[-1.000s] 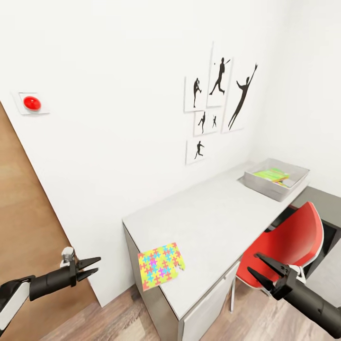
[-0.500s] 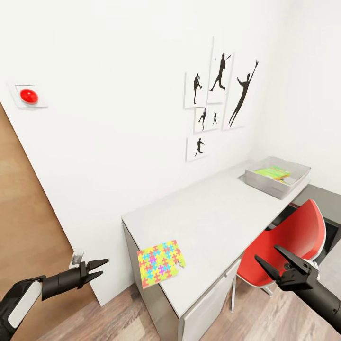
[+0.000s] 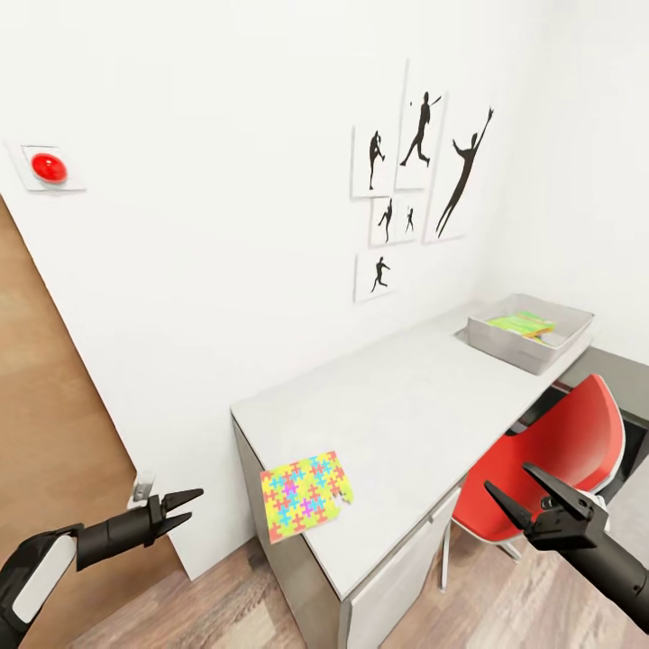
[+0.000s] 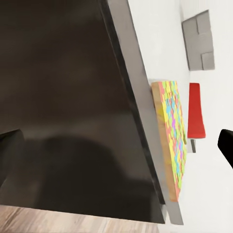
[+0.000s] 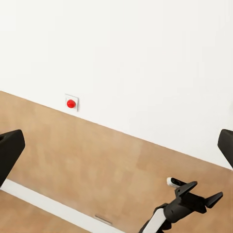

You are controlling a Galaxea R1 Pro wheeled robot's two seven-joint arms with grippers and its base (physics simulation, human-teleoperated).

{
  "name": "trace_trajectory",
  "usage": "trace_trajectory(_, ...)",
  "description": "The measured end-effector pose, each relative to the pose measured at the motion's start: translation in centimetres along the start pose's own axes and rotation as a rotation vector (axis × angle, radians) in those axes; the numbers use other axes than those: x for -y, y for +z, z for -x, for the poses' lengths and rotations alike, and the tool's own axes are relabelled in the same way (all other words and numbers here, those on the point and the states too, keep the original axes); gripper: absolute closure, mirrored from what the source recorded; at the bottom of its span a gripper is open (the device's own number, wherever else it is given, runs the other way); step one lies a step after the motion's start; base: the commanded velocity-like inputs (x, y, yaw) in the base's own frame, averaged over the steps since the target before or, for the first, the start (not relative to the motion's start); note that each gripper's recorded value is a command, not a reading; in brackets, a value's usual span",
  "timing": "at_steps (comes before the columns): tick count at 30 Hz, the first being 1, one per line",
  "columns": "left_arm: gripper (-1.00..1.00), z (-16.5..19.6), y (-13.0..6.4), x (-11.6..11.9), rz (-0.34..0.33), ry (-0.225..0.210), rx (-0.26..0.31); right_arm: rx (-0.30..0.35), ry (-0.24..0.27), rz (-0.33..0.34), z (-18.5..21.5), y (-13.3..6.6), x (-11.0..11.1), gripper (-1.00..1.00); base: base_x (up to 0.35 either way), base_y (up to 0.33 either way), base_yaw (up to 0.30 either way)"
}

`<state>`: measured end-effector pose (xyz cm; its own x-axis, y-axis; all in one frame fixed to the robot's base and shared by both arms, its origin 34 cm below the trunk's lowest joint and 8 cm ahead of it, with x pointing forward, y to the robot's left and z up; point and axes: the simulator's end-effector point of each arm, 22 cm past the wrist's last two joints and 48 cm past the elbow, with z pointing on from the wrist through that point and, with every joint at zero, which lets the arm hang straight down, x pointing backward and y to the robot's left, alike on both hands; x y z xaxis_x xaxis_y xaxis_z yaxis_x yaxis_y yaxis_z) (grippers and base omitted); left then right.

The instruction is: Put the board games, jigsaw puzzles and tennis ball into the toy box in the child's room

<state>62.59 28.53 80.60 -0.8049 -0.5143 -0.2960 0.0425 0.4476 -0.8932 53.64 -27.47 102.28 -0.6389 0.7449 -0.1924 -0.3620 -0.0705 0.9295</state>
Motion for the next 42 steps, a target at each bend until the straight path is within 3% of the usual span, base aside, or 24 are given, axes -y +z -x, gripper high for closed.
trace_trajectory(12, -1.00, -0.5, 1.2, -0.3, 0.017, -0.004, 0.008, -0.002, -0.002, -0.006, 0.0, 0.0, 0.2, -1.00, -0.016, -0.020, 0.000)
trace_trajectory(34, -1.00, -0.6, 1.3, -0.2, 0.014, -0.002, 0.010, -0.004, 0.000, -0.006, -0.2, 0.2, 0.2, -1.00, -0.018, -0.114, 0.000)
trace_trajectory(42, -1.00, -0.6, 1.3, -0.2, 0.014, -0.003, 0.010, 0.023, -0.025, -0.004, 1.0, -0.6, -0.4, -1.00, 0.000, -0.091, 0.000)
